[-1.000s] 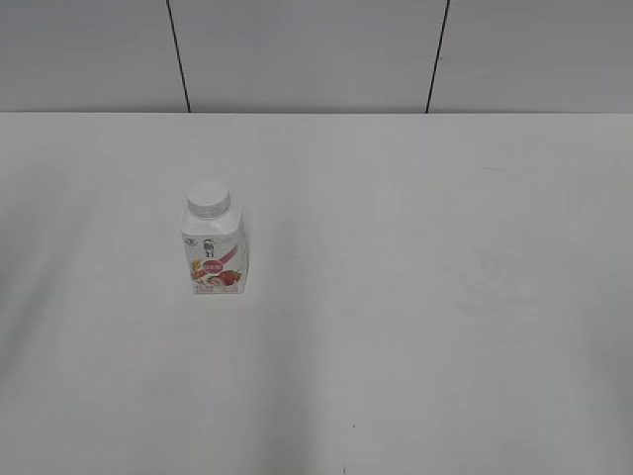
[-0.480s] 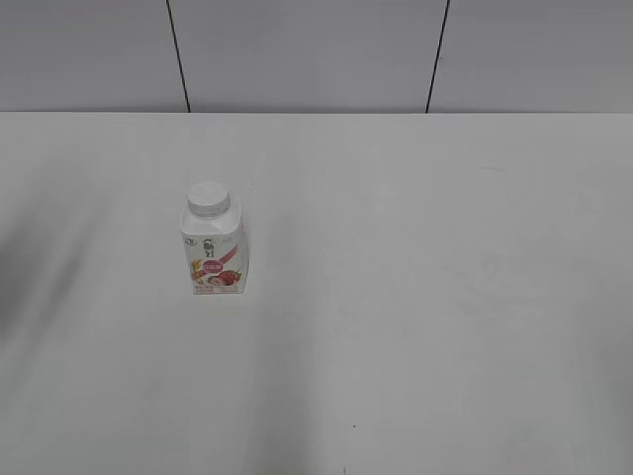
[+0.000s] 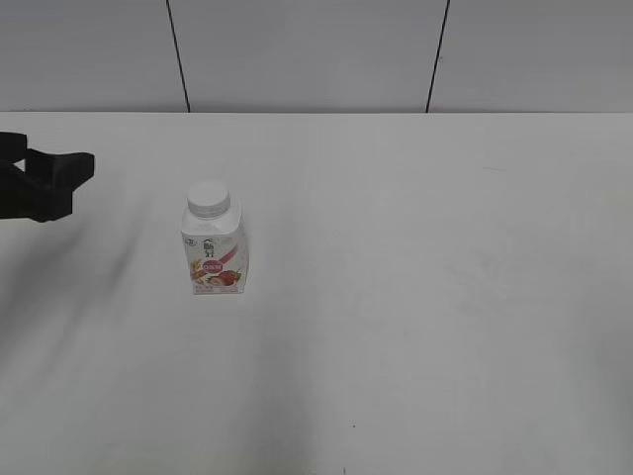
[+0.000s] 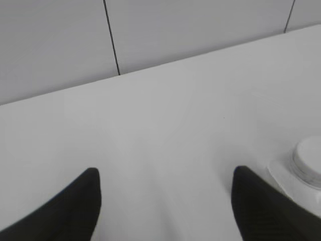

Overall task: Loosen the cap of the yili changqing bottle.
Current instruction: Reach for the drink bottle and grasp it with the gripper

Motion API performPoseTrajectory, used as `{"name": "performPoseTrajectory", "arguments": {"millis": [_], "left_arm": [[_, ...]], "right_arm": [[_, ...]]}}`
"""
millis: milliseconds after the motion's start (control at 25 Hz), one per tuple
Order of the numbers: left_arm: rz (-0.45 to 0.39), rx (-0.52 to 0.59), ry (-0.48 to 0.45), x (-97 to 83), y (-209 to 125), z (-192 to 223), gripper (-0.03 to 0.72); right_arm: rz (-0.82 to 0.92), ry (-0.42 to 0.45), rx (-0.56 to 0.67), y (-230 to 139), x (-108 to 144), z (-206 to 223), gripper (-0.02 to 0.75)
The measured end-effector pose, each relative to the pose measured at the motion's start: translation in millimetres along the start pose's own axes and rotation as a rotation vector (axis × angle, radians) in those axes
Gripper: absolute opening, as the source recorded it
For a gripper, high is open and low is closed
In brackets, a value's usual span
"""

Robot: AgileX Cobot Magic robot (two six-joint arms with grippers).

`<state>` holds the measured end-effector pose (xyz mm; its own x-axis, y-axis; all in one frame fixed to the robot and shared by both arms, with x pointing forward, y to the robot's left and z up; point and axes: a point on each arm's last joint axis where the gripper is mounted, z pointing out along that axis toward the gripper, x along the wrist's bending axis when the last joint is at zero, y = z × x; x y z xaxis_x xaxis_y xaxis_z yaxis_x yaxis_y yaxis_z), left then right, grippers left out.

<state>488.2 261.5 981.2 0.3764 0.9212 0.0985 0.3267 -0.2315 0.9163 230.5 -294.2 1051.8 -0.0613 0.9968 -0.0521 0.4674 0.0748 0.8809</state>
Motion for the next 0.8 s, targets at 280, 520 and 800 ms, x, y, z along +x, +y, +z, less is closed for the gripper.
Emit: {"name": "performPoseTrajectory", "arguments": {"millis": [280, 520, 800], "left_arm": [[-0.021, 0.005, -0.222, 1.1, -16, 6, 0.499], [-0.097, -0.027, -0.31, 12.9, -22, 1, 0.499], [0.001, 0.03, -0.529, 12.2, -40, 12, 0.499]], "right_arm": [[0.0, 0.0, 0.0, 0, 0, 0, 0.546], [0.0, 0.0, 0.0, 0, 0, 0, 0.546], [0.0, 0.0, 0.0, 0, 0, 0, 0.546]]}}
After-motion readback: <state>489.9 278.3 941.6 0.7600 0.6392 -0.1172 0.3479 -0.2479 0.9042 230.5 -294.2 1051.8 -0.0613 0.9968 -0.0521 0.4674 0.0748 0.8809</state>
